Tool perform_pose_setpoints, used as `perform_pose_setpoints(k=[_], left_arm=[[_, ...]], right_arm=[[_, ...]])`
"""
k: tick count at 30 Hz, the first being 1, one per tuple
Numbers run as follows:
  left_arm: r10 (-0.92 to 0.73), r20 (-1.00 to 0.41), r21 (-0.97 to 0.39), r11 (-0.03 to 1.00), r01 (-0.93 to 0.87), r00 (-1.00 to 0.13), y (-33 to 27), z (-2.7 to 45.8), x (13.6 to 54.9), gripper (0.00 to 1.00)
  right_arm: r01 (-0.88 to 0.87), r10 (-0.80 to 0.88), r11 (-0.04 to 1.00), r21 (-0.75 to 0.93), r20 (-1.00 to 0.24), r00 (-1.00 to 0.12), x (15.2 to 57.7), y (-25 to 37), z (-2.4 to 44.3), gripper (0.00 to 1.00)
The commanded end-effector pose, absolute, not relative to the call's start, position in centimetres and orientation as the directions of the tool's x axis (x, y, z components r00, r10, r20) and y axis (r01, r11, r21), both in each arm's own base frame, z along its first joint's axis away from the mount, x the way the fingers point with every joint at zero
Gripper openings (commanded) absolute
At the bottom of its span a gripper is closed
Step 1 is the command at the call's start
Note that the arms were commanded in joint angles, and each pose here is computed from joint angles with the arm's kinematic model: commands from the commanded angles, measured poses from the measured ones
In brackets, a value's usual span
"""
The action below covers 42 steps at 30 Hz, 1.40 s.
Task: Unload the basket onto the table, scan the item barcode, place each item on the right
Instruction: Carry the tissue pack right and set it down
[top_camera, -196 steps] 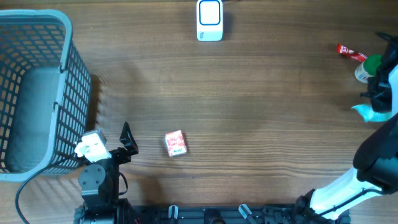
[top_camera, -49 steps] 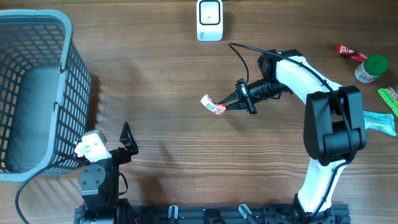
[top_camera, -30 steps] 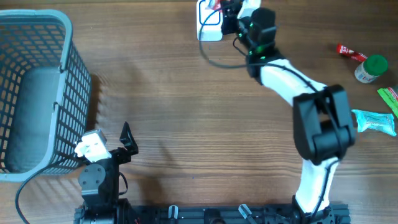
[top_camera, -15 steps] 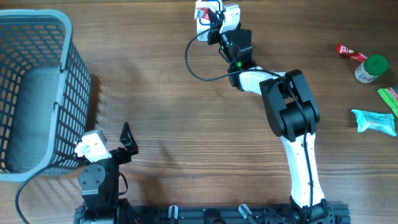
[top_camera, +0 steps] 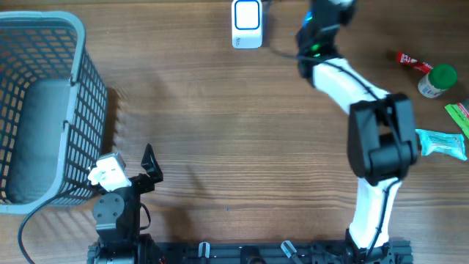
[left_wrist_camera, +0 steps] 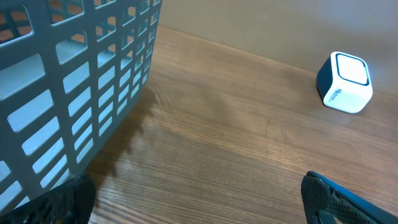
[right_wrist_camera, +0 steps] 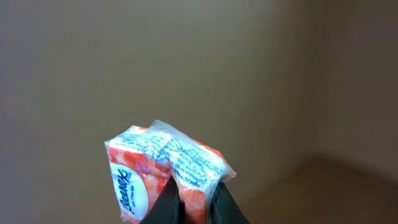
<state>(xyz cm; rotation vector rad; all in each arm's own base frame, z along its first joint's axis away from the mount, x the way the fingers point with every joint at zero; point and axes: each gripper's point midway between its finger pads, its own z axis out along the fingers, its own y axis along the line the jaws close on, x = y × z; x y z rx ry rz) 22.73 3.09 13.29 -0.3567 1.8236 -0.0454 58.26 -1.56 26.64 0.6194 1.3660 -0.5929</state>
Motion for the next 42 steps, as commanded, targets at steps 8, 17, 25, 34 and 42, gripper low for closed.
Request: perform_pose_setpoints(k=[8,17,25,34,42], left_arm=[[-0.247,-0.941,-0.193,0.953,-0.232,-0.23,3.5,13.4,22.7,1.0],[-0.247,-0.941,-0.193,0.953,-0.232,-0.23,3.5,13.4,22.7,1.0],[-0.247,-0.941,-0.193,0.953,-0.232,-0.23,3.5,13.4,22.7,1.0],[-0.247,-0.941,-0.193,0.953,-0.232,-0.23,3.5,13.4,22.7,1.0],[-0.247,-0.941,-0.193,0.953,-0.232,-0.23,3.5,13.4,22.7,1.0]], right_arm=[[0.677,-0.028,0.059,-0.733,-0.68,-0.733,45.5,-16.5,15.4,0.04],[0.663,0.016,0.246,-0.707,-0.681,-0.732,41.8,-19.2,6.2,0.99],[0.709,-0.149,0.465,-0.53,-0.836,-0.528,48.7,-11.4,17.7,1.0],[0.029,0.105,0.994,0.102,-0.903,-0.416,41.8,9.2,28.9,1.0],[-0.027,0.199,0.979,0.204,-0.972,-0.122,23.7,3.1,42.2,1.0]])
